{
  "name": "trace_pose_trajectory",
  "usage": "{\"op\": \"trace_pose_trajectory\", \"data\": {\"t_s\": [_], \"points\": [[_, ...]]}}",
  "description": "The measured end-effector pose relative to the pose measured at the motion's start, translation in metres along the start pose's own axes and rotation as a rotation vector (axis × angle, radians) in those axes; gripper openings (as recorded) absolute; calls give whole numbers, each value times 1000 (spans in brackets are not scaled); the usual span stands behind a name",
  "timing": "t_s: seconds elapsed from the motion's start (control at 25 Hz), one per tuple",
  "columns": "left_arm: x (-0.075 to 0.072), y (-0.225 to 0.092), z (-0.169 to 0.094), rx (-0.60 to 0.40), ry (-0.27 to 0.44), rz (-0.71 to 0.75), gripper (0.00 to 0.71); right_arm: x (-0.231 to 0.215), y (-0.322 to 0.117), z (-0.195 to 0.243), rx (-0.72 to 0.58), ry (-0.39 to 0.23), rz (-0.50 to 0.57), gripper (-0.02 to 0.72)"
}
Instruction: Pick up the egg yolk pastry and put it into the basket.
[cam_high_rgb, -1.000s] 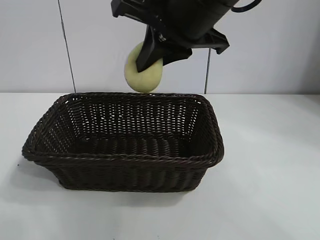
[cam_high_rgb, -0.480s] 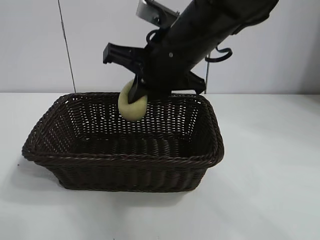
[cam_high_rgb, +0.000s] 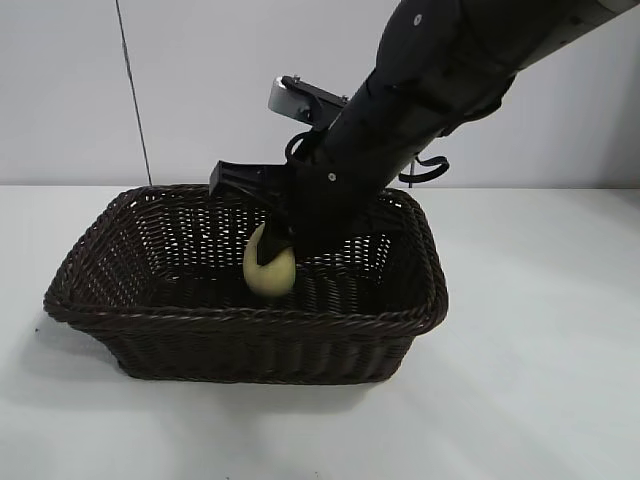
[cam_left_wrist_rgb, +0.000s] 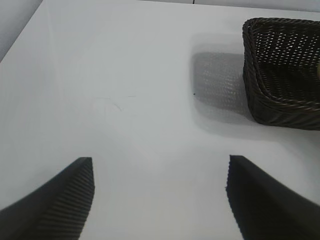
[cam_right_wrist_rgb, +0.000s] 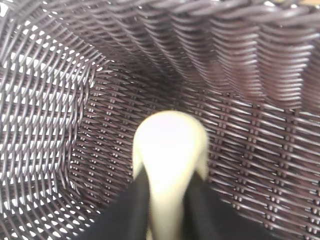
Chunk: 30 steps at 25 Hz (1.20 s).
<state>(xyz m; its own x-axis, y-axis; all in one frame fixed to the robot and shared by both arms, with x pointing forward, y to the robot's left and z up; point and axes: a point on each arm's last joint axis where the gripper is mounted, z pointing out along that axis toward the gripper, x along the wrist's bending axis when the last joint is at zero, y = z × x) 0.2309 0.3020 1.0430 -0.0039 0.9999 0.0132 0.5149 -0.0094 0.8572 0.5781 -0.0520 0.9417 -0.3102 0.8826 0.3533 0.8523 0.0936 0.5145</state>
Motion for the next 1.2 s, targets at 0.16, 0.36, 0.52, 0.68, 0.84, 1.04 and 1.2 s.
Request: {"op": "trace_pose_trajectory", "data": {"t_s": [0.16, 0.36, 0.52, 0.68, 0.84, 1.04, 1.2], "points": [[0, 0, 0, 0, 0, 0, 539, 1, -3, -2, 38, 3, -3, 417], [0, 0, 0, 0, 0, 0, 539, 11, 4, -19, 107, 29, -37, 440], [0, 0, 0, 0, 0, 0, 539, 18, 21, -37, 206, 44, -72, 444], [0, 0, 0, 0, 0, 0, 539, 20, 38, -57, 276, 11, -97, 444], [0, 0, 0, 0, 0, 0, 539, 16, 49, -75, 327, -116, -99, 444], [0, 0, 0, 1, 0, 0, 539, 2, 52, -86, 377, -274, -97, 444], [0, 0, 0, 1, 0, 0, 539, -22, 58, -91, 386, -319, -41, 444]]}}
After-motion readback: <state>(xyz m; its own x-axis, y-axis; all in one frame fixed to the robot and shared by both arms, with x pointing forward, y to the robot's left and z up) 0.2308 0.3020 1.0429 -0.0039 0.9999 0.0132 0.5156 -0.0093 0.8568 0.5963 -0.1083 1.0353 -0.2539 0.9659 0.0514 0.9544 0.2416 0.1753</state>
